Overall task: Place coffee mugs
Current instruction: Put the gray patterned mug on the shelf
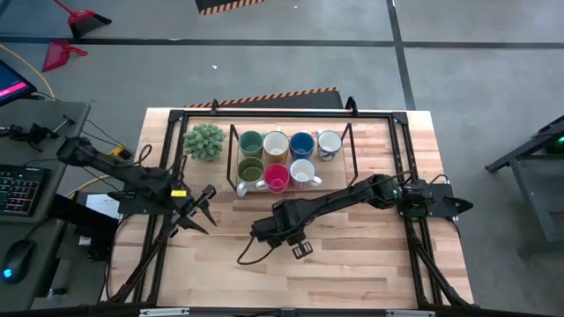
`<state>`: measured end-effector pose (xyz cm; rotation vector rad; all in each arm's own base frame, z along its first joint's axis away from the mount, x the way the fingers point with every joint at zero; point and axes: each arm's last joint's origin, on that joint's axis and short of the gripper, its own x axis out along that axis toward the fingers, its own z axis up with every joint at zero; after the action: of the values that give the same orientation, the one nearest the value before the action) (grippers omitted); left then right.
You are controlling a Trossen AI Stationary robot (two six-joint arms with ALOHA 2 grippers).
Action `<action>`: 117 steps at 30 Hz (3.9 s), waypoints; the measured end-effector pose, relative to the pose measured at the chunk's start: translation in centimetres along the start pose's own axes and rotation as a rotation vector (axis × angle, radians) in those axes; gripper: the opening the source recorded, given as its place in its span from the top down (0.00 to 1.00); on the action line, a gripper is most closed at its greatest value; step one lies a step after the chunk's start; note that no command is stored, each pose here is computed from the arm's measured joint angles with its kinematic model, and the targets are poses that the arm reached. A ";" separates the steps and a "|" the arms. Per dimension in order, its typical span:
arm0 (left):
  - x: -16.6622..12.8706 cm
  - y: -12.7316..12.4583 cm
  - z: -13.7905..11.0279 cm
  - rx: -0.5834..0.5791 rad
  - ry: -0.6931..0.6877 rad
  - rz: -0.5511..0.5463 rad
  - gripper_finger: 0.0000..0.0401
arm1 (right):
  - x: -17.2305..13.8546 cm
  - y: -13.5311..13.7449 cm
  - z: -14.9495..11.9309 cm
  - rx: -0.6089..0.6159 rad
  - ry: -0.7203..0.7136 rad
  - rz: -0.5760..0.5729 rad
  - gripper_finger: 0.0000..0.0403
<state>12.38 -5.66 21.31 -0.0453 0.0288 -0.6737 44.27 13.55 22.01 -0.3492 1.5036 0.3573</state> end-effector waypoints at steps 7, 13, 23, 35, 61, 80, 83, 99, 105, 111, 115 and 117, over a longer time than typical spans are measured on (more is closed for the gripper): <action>0.9 -1.0 -0.7 -0.009 0.050 -0.002 0.68 | -0.5 0.1 0.1 -0.004 -0.017 -0.003 0.72; 1.0 -1.4 -0.6 -0.004 0.041 0.017 0.68 | -0.7 0.1 0.7 -0.007 -0.073 -0.001 0.72; 1.4 -2.2 -1.0 -0.003 0.070 0.022 0.68 | -1.4 0.3 0.3 0.079 -0.076 -0.001 0.72; 2.2 -2.7 -2.0 -0.002 0.142 0.035 0.68 | -5.3 1.3 0.4 0.151 -0.207 0.101 0.72; 10.2 -4.6 1.6 0.032 0.465 0.184 0.68 | -10.9 4.0 -0.3 0.414 -0.384 0.345 0.72; 10.7 -9.8 1.3 0.069 0.519 0.202 0.68 | -9.6 1.5 -2.5 0.821 -0.200 -0.020 0.72; 10.0 -10.8 1.3 0.094 0.536 0.174 0.68 | -9.4 1.2 -1.9 0.882 -0.261 -0.030 0.72; 0.8 -10.5 -2.4 0.131 0.462 0.048 0.68 | -9.6 1.0 -1.2 1.240 -0.405 -0.070 0.72; -0.5 -8.0 -3.2 0.222 0.401 0.128 0.68 | -9.4 0.4 -2.0 1.320 -0.341 -0.103 0.72; -0.8 -5.5 -2.6 0.201 0.351 0.142 0.68 | -9.4 -0.5 -2.6 1.356 -0.311 -0.150 0.72; -0.6 -3.9 -2.4 0.216 0.364 0.150 0.68 | -9.4 -1.0 -2.7 1.356 -0.311 -0.152 0.72; -0.5 -3.1 -2.5 0.208 0.377 0.151 0.68 | -9.4 -1.3 -2.8 1.367 -0.309 -0.154 0.72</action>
<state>9.95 -7.81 19.01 0.2820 0.3220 -0.5233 41.99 11.05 31.26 0.6505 1.1067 -0.7225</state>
